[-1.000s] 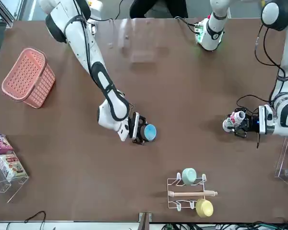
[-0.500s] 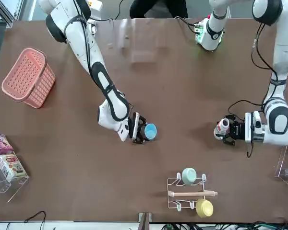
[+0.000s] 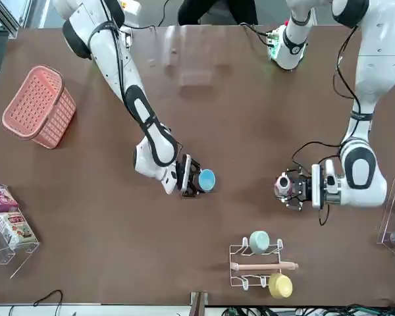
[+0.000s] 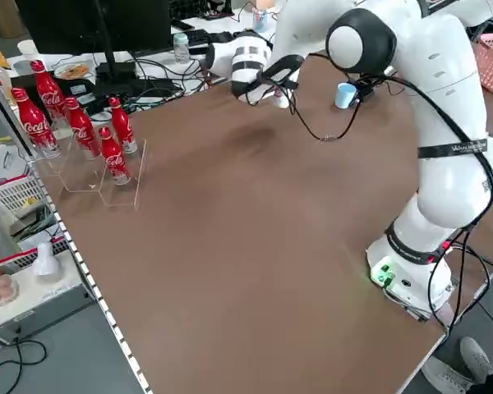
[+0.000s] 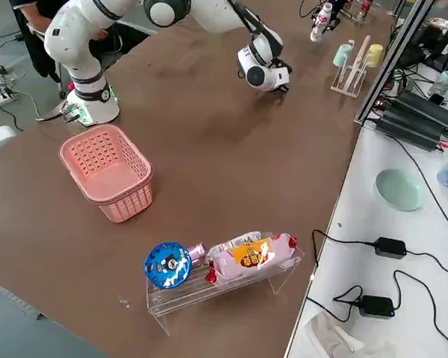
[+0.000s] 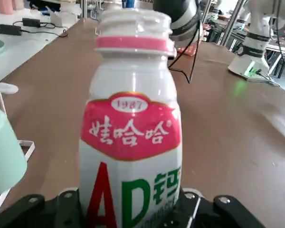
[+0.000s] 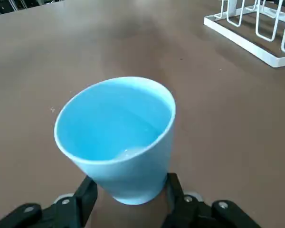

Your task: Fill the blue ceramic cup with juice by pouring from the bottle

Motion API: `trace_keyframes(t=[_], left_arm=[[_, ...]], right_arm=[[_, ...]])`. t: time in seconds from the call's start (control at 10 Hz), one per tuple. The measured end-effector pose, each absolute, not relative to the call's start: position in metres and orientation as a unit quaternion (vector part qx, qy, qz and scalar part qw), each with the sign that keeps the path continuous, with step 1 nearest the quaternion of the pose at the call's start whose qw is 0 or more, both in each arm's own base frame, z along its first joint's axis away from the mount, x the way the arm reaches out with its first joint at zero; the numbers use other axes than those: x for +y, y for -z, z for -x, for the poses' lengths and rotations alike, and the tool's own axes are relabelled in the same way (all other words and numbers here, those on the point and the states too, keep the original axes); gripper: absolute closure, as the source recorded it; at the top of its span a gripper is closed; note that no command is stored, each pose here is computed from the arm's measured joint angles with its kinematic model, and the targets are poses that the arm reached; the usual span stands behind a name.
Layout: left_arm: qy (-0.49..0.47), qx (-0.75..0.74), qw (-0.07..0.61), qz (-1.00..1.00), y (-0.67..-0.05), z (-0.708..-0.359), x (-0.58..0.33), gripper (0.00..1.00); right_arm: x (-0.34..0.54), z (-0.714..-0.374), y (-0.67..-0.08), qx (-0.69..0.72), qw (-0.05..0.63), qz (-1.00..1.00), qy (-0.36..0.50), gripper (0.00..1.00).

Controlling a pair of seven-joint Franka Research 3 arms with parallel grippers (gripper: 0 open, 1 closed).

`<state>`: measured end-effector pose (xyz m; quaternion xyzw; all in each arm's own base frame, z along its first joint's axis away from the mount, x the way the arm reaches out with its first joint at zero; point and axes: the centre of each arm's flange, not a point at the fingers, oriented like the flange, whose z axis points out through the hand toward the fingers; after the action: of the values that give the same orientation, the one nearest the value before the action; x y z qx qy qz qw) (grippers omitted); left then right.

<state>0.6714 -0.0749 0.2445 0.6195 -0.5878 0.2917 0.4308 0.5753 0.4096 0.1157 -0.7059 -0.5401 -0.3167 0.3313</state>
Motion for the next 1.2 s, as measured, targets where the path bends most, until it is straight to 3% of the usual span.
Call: trace_keyframes(t=[0.7, 1.2], left_arm=[[-0.261, -0.578, 0.353, -0.688, -0.26, -0.679, -0.202, 0.42], [-0.182, -0.58, 0.288, -0.74, -0.27, -0.669, -0.262, 0.42]], right_arm=[[0.409, -0.575, -0.115, -0.534, 0.334, 0.709, 0.318, 0.35], [0.409, -0.575, -0.115, -0.534, 0.334, 0.709, 0.318, 0.36]])
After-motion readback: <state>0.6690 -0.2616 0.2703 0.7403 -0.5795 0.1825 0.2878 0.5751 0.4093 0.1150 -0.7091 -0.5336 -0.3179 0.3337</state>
